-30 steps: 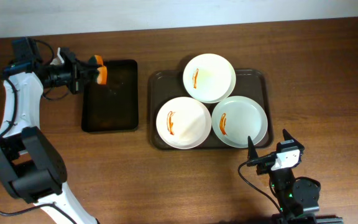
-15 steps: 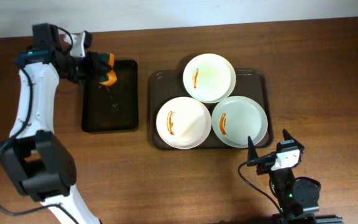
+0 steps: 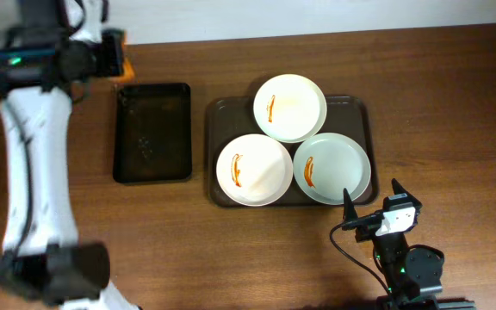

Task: Clean dirty plates on tray and stack at the side
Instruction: 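Lift the sponge with the left gripper and hold it above the tray, then reach the right gripper to the top plate and grip its rim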

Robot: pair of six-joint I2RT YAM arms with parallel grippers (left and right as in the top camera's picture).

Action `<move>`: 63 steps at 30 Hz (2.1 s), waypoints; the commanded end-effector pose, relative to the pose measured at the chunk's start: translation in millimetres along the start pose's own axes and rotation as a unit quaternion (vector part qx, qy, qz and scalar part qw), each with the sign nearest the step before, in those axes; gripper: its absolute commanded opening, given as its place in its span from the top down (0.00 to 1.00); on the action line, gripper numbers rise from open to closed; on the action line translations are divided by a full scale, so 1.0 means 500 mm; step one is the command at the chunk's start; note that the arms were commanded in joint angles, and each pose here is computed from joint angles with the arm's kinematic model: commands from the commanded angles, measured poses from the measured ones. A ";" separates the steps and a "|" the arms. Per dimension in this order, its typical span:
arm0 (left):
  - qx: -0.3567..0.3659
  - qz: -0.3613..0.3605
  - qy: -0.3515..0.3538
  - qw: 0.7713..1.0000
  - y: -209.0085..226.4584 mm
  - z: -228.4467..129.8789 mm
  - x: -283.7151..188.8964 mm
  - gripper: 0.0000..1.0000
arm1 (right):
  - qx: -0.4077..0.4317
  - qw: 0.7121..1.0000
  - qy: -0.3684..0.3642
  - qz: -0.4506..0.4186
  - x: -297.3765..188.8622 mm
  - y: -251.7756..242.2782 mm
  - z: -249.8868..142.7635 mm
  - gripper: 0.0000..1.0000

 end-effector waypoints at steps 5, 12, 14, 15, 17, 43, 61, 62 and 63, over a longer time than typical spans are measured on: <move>-0.034 0.037 0.171 0.984 0.104 -0.192 0.249 1.00 | -0.003 1.000 0.003 -0.001 0.000 0.001 -0.004 0.02; -0.009 0.020 0.071 0.997 0.024 -0.036 0.052 1.00 | -0.003 1.000 0.003 -0.001 0.000 0.001 -0.004 0.02; 0.012 0.004 -0.004 1.000 -0.015 0.021 -0.040 1.00 | -0.003 1.000 0.003 -0.001 0.000 0.001 -0.004 0.02; 0.013 0.003 -0.009 1.000 -0.017 0.023 -0.045 1.00 | -0.003 1.000 0.003 -0.001 0.000 0.001 -0.004 0.02; 0.000 0.019 0.042 0.999 0.009 -0.016 0.014 1.00 | -0.003 1.000 0.003 -0.001 0.000 0.001 -0.004 0.02; 0.001 0.082 0.128 0.988 0.028 -0.079 0.078 1.00 | -0.003 1.000 0.003 -0.001 0.000 0.001 -0.004 0.02; -0.015 0.040 0.016 0.999 -0.046 -0.020 -0.132 1.00 | 0.004 0.998 -0.063 0.026 -0.003 0.009 0.040 0.02; -0.015 0.041 0.021 0.999 -0.046 -0.025 -0.137 1.00 | 0.019 0.994 -0.085 0.066 -0.006 0.025 0.054 0.02; -0.017 0.044 0.034 0.998 -0.044 -0.035 -0.133 1.00 | 0.039 0.985 -0.107 0.133 -0.014 0.052 0.067 0.02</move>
Point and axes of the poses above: each gripper's point midway between its finger pads, its own x axis out along the fingers, its own y axis along the line the jaws close on, z = x × y, the point moved 6 cm from there along -x, back along the fingers, and after that the axes turned 14 degrees about -x, right-handed, at the moved point
